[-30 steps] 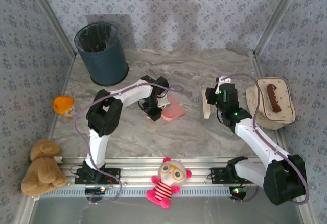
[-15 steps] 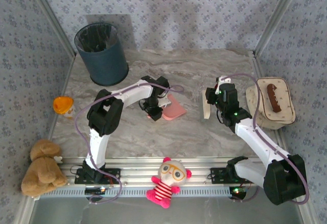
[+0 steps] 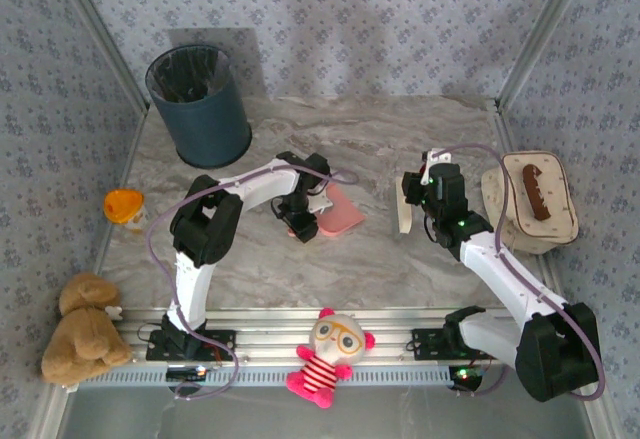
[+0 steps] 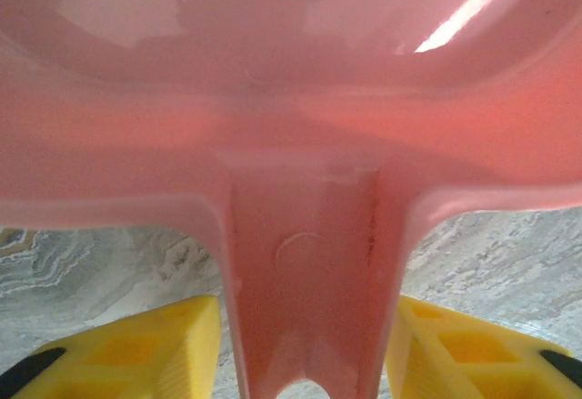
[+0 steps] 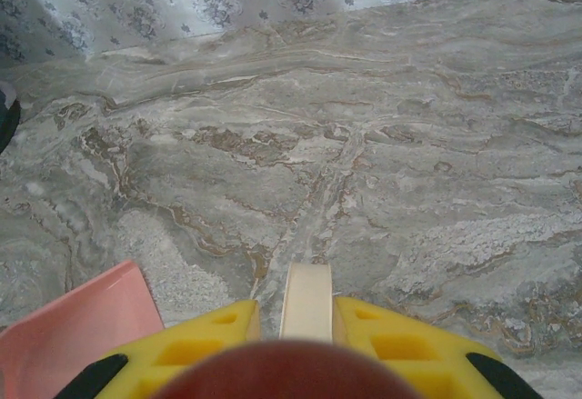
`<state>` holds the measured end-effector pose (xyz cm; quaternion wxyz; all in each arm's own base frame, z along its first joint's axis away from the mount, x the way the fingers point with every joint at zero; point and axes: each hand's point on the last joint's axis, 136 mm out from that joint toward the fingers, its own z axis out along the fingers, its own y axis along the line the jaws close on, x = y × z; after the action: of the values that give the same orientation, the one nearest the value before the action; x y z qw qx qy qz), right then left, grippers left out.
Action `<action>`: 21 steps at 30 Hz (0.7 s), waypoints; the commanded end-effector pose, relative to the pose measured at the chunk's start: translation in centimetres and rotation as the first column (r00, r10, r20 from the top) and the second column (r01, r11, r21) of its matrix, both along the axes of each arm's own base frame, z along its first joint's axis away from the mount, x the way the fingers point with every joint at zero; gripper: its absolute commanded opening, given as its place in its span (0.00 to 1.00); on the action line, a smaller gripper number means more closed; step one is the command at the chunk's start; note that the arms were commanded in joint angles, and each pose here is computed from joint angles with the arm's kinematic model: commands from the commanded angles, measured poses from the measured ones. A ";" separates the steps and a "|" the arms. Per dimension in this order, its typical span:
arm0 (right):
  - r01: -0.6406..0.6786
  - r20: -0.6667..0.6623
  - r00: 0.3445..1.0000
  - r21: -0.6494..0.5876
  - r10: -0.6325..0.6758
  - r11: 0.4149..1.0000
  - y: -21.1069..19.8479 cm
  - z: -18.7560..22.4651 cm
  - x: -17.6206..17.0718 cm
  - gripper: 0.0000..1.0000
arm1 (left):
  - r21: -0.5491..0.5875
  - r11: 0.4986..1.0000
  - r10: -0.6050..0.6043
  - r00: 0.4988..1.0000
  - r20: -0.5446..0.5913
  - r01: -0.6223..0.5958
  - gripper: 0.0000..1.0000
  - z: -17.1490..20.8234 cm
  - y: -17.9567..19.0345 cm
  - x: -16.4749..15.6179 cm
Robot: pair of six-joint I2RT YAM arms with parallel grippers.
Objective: Sweep away the paper scraps from the table
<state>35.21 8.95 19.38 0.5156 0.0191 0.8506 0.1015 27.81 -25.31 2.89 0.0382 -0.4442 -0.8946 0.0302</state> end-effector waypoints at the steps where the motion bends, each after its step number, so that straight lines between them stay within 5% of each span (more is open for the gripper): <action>1: -0.036 0.067 0.997 -0.010 0.036 0.999 0.5 2.1 0.7 0.00 | -0.037 0.999 -0.010 0.998 0.061 0.013 0.53 2.7 -0.1 0.1; 11: -0.153 0.122 0.976 -0.198 0.179 0.968 4.1 3.2 2.7 0.00 | -0.231 0.971 0.117 0.973 0.198 -0.069 0.61 9.4 0.8 0.5; 21: -0.242 0.120 0.939 -0.438 0.323 0.866 9.4 3.2 4.4 0.00 | -0.502 0.807 0.442 0.883 0.162 -0.312 0.63 15.9 4.7 0.5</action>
<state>38.43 17.39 20.20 0.5323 -0.1966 0.8227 0.0335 29.02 -20.38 17.24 -0.1882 -0.2931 -0.9274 0.1362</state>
